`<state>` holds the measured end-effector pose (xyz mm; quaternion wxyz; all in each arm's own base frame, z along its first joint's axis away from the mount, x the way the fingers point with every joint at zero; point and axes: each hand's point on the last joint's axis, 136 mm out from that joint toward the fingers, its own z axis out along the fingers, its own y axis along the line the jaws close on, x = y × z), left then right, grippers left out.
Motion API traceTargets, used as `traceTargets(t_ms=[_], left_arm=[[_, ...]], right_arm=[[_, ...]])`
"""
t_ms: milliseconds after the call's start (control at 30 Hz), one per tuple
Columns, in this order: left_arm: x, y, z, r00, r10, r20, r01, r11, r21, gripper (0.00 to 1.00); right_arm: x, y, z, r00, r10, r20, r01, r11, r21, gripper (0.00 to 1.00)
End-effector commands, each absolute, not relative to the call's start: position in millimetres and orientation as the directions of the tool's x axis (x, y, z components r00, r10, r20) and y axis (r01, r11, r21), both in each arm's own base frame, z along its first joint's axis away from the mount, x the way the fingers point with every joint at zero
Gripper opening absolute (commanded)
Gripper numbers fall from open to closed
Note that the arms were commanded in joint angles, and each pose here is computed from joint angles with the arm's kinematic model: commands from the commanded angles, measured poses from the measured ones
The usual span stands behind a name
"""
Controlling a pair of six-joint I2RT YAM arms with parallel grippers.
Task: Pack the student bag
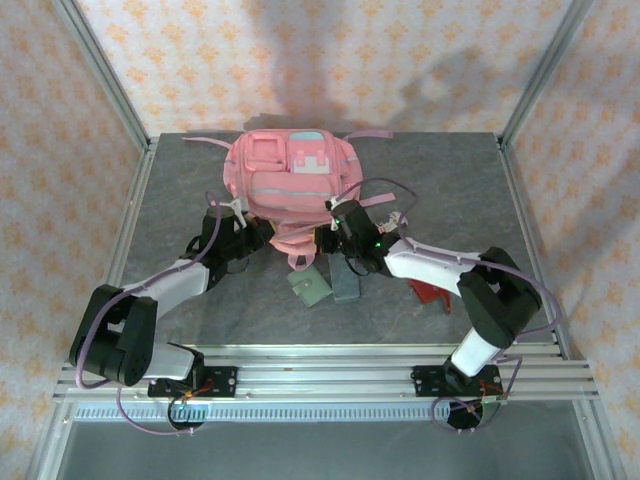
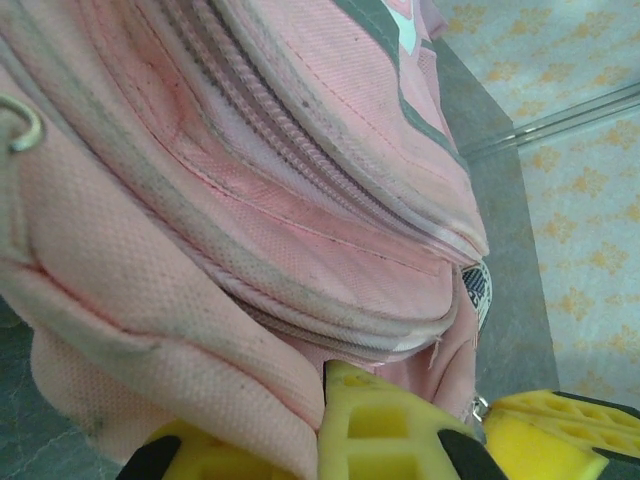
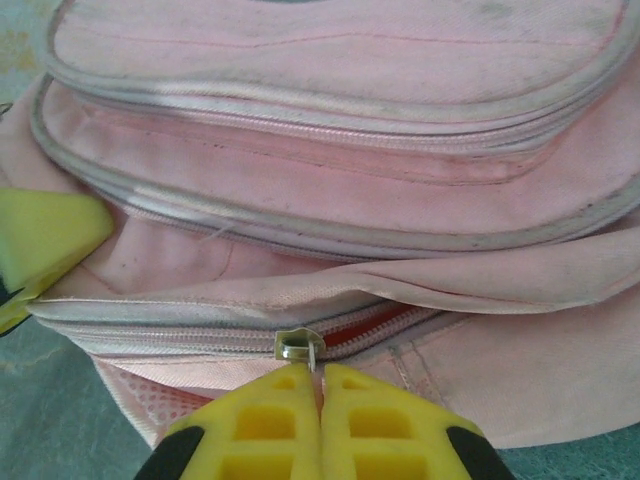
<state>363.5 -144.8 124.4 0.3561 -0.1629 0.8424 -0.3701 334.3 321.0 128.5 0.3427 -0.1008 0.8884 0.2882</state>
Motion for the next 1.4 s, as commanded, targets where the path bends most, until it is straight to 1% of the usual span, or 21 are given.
traceTargets(t_ms=[0, 100, 133, 167, 233, 300, 467, 533, 633, 733, 833, 900, 1033, 1133, 1233, 1367], left_arm=[[369.4, -160.5, 144.6, -0.661, -0.54, -0.521, 0.075, 0.643, -0.762, 0.0], [371.9, -172.3, 146.0, -0.659, -0.552, -0.51, 0.088, 0.617, -0.782, 0.0], [372.7, -175.1, 146.9, -0.659, -0.558, -0.504, 0.091, 0.606, -0.79, 0.0], [373.2, -176.7, 148.1, -0.659, -0.563, -0.499, 0.094, 0.596, -0.797, 0.0], [373.0, -177.3, 149.4, -0.655, -0.572, -0.494, 0.095, 0.586, -0.805, 0.0], [371.8, -175.4, 151.2, -0.649, -0.572, -0.502, 0.096, 0.593, -0.8, 0.0], [368.3, -160.5, 150.7, -0.627, -0.554, -0.547, 0.073, 0.658, -0.75, 0.0], [366.8, -147.7, 149.7, -0.608, -0.577, -0.546, 0.05, 0.658, -0.751, 0.0], [365.9, -131.6, 148.8, -0.589, -0.603, -0.538, 0.029, 0.65, -0.76, 0.0], [364.8, -126.1, 152.1, -0.584, -0.601, -0.546, 0.032, 0.655, -0.755, 0.0], [364.2, -126.5, 156.2, -0.583, -0.595, -0.554, 0.044, 0.657, -0.752, 0.0], [364.4, -126.8, 158.0, -0.581, -0.594, -0.556, 0.049, 0.657, -0.752, 0.0], [366.7, -129.2, 160.1, -0.59, -0.584, -0.558, 0.059, 0.658, -0.75, 0.0], [374.4, -118.0, 156.0, -0.576, -0.582, -0.575, 0.017, 0.694, -0.719, 0.0], [390.0, -92.7, 154.0, -0.538, -0.602, -0.59, -0.055, 0.724, -0.688, 0.0], [421.6, -59.2, 158.9, -0.498, -0.606, -0.62, -0.153, 0.765, -0.625, 0.0]], right_arm=[[316.0, 356.1, 157.0, -0.712, -0.072, -0.698, -0.51, 0.736, 0.445, 0.0], [269.3, 413.8, 187.8, -0.666, -0.145, -0.732, -0.679, 0.524, 0.514, 0.0], [263.6, 423.2, 191.9, -0.649, -0.153, -0.745, -0.7, 0.503, 0.507, 0.0], [265.3, 426.4, 190.3, -0.647, -0.161, -0.745, -0.7, 0.514, 0.496, 0.0], [282.5, 419.4, 172.3, -0.672, -0.169, -0.721, -0.647, 0.608, 0.46, 0.0], [295.5, 406.3, 155.4, -0.694, -0.168, -0.7, -0.6, 0.672, 0.433, 0.0], [325.1, 343.9, 134.0, -0.737, -0.063, -0.673, -0.431, 0.81, 0.397, 0.0], [333.5, 312.9, 128.1, -0.732, -0.034, -0.68, -0.37, 0.858, 0.355, 0.0], [340.3, 266.5, 112.8, -0.732, 0.001, -0.681, -0.272, 0.916, 0.294, 0.0], [350.4, 222.7, 98.1, -0.737, 0.069, -0.673, -0.156, 0.951, 0.268, 0.0], [365.1, 193.0, 97.4, -0.697, 0.127, -0.706, -0.064, 0.969, 0.237, 0.0], [374.9, 187.3, 99.1, -0.675, 0.153, -0.722, -0.04, 0.969, 0.242, 0.0], [386.5, 200.8, 108.2, -0.656, 0.182, -0.732, -0.068, 0.952, 0.298, 0.0], [384.1, 215.1, 120.4, -0.653, 0.184, -0.735, -0.11, 0.937, 0.332, 0.0], [365.1, 235.9, 135.8, -0.65, 0.162, -0.743, -0.176, 0.918, 0.354, 0.0], [324.3, 290.5, 148.5, -0.669, 0.132, -0.731, -0.297, 0.855, 0.426, 0.0]])
